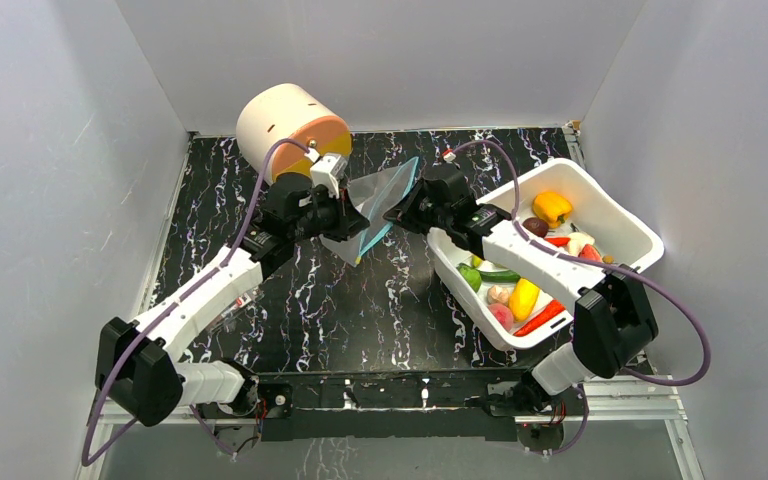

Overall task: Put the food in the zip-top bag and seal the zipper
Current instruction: Open the zipper of the food storage bag.

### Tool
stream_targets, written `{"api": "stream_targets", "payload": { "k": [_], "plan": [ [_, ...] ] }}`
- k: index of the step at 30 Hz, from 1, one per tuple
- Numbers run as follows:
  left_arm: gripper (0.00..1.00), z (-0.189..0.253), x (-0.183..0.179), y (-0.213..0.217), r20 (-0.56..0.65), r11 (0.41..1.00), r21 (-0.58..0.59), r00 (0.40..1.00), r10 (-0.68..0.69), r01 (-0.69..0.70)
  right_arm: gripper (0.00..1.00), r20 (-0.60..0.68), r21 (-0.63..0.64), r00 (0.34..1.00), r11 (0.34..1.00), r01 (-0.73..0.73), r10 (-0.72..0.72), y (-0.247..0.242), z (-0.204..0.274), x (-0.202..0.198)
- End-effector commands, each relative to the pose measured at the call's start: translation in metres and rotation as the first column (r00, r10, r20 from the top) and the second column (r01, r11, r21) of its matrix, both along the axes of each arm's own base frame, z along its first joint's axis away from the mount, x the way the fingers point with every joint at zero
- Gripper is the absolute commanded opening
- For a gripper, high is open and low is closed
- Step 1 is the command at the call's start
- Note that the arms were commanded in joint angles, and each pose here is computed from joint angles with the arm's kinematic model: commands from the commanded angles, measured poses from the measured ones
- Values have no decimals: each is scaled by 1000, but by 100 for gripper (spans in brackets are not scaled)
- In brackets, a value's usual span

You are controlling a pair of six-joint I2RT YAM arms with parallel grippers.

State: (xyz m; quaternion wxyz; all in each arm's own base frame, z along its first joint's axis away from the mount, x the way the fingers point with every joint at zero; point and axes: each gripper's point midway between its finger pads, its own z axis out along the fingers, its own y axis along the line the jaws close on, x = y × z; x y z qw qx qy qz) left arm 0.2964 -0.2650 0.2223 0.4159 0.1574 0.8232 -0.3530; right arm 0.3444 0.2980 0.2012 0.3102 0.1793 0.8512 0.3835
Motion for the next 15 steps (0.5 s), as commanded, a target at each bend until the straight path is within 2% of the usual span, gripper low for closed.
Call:
{"api": "stream_targets", "payload": {
  "k": [1, 4, 6, 8, 11, 15],
  "plan": [
    [2, 18, -17, 3, 6, 999, -6, 999, -38, 38, 0, 133, 17, 990, 999, -48, 45, 4, 47, 0],
    [39, 27, -20, -1, 4, 997, -22, 998, -71, 71, 0, 140, 20, 987, 996, -88, 84, 8, 52, -10],
    [52, 35, -20, -4, 3, 996, -36, 997, -78, 78, 0, 138, 27, 985, 994, -107, 103, 11, 55, -17],
    [60, 39, -18, -7, 6, 996, -35, 996, -87, 87, 0, 143, 39, 983, 992, -121, 115, 14, 60, -22],
    [66, 42, -16, -13, 10, 992, -49, 994, -113, 113, 0, 155, 55, 980, 990, -133, 123, 17, 69, -27],
    [68, 39, -15, -22, 10, 985, -70, 987, -158, 158, 0, 167, 67, 978, 988, -136, 123, 18, 78, -29]
  ]
}}
